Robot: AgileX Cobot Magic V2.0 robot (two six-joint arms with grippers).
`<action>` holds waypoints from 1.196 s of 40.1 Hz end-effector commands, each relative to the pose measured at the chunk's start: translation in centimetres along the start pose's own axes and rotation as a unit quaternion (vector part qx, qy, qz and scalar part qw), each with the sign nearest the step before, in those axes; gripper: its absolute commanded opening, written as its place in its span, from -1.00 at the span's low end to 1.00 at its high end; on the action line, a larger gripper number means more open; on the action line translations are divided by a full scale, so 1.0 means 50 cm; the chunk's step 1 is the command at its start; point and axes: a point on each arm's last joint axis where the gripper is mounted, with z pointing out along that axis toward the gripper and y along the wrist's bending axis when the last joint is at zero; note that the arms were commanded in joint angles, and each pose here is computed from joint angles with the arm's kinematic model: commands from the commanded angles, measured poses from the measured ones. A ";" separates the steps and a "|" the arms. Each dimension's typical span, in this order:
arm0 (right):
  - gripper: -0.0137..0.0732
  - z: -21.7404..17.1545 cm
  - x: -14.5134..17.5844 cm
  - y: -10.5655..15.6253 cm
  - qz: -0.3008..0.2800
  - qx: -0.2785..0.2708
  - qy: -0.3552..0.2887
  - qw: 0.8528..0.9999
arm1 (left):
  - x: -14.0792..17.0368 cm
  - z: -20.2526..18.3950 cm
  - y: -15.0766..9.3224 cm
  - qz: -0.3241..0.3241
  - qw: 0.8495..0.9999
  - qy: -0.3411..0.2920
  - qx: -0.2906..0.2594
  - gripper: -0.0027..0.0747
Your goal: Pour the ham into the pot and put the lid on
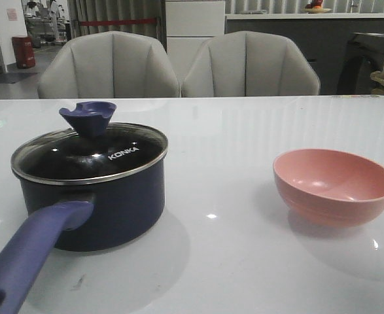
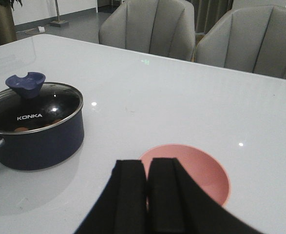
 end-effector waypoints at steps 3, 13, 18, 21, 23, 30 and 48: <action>-0.31 -0.004 -0.032 -0.002 -0.002 0.007 -0.051 0.999 | -0.011 0.005 0.003 0.013 0.999 -0.039 -0.015 -0.64; -0.31 -0.004 -0.032 -0.002 -0.002 0.007 -0.051 0.999 | 0.075 0.010 0.022 0.000 0.989 -0.094 -0.111 -0.64; -0.31 -0.004 -0.032 -0.002 -0.002 0.007 -0.051 0.999 | 0.120 0.012 0.027 -0.014 0.984 -0.118 -0.135 -0.64; -0.31 -0.004 -0.032 -0.002 -0.002 0.007 -0.051 0.999 | 0.133 0.013 0.028 -0.032 0.984 -0.103 -0.140 -0.64; -0.31 -0.004 -0.032 -0.002 -0.002 0.007 -0.051 0.999 | 0.134 0.013 0.028 -0.033 0.985 -0.100 -0.140 -0.64; -0.31 -0.004 -0.032 -0.002 -0.002 0.007 -0.051 0.999 | 0.134 0.013 0.028 -0.036 0.984 -0.100 -0.140 -0.64; -0.31 -0.004 -0.032 -0.002 -0.002 0.007 -0.051 0.999 | 0.134 0.013 0.028 -0.036 0.984 -0.100 -0.140 -0.64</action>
